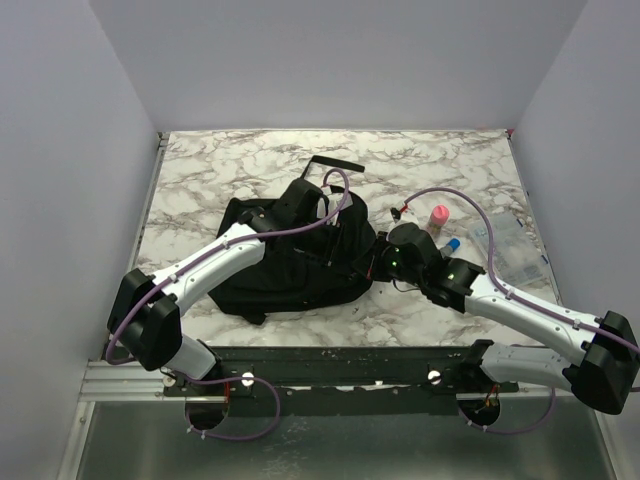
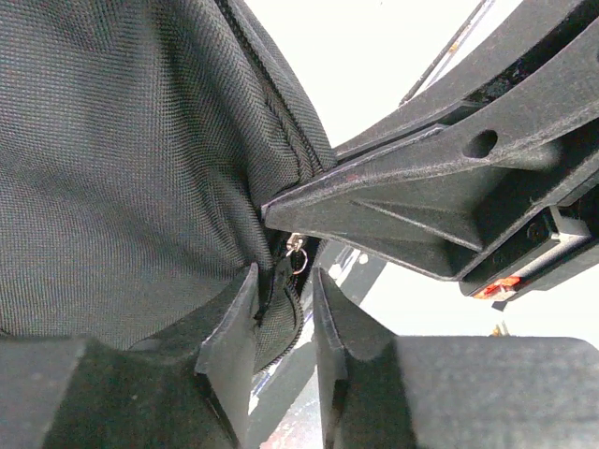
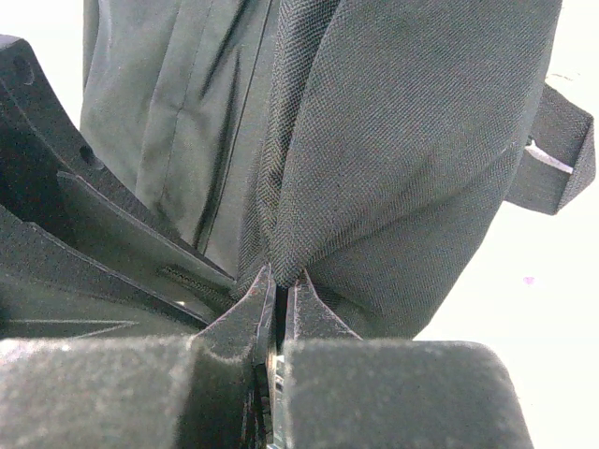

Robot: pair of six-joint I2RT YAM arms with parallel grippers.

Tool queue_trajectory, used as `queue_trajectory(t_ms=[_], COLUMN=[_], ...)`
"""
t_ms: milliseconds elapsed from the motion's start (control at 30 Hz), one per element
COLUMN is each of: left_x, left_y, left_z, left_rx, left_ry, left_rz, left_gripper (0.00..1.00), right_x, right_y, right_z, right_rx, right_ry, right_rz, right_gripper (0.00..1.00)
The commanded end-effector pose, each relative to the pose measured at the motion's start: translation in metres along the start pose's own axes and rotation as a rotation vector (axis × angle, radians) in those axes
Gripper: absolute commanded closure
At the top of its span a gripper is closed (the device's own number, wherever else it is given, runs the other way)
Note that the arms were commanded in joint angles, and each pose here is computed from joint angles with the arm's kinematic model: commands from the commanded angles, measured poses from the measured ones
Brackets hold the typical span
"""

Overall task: Pack the student bag
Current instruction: Zip the student bag at the center of the board.

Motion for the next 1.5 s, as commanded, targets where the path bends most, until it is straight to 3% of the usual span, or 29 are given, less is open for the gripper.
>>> queue_trajectory(t_ms=[0, 167, 433, 667, 900, 1467], left_x=[-0.001, -0.003, -0.004, -0.008, -0.005, -0.009], left_y=[-0.011, -0.011, -0.008, -0.002, -0.004, -0.001], left_z=[-0.005, -0.008, -0.010, -0.017, -0.011, 0.002], left_rx=[0.019, -0.001, -0.034, -0.099, -0.071, -0.050], left_ry=[-0.033, -0.057, -0.077, -0.124, -0.089, -0.066], left_rz=[0.008, 0.001, -0.007, -0.005, -0.018, -0.027], left_gripper=[0.67, 0.64, 0.71, 0.62, 0.75, 0.78], right_x=[-0.010, -0.009, -0.010, -0.010, -0.010, -0.009], right_y=[0.013, 0.013, 0.013, 0.014, 0.014, 0.016], right_z=[-0.001, 0.000, -0.001, 0.000, -0.001, 0.001], right_rx=[-0.064, -0.064, -0.065, -0.071, -0.069, -0.077], right_ry=[-0.035, -0.031, -0.035, -0.031, -0.031, -0.024], right_rz=[0.001, 0.000, -0.001, -0.001, -0.003, 0.002], right_gripper=[1.00, 1.00, 1.00, 1.00, 1.00, 1.00])
Point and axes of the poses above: each gripper's point midway between its finger pads, its own z axis out along the fingers, its own y axis along the line the jaws close on, x = y × z, the point moved 4 cm from there along -z, back along the fingers, and after that the axes turned 5 degrees about -z, right-handed, at the moved point
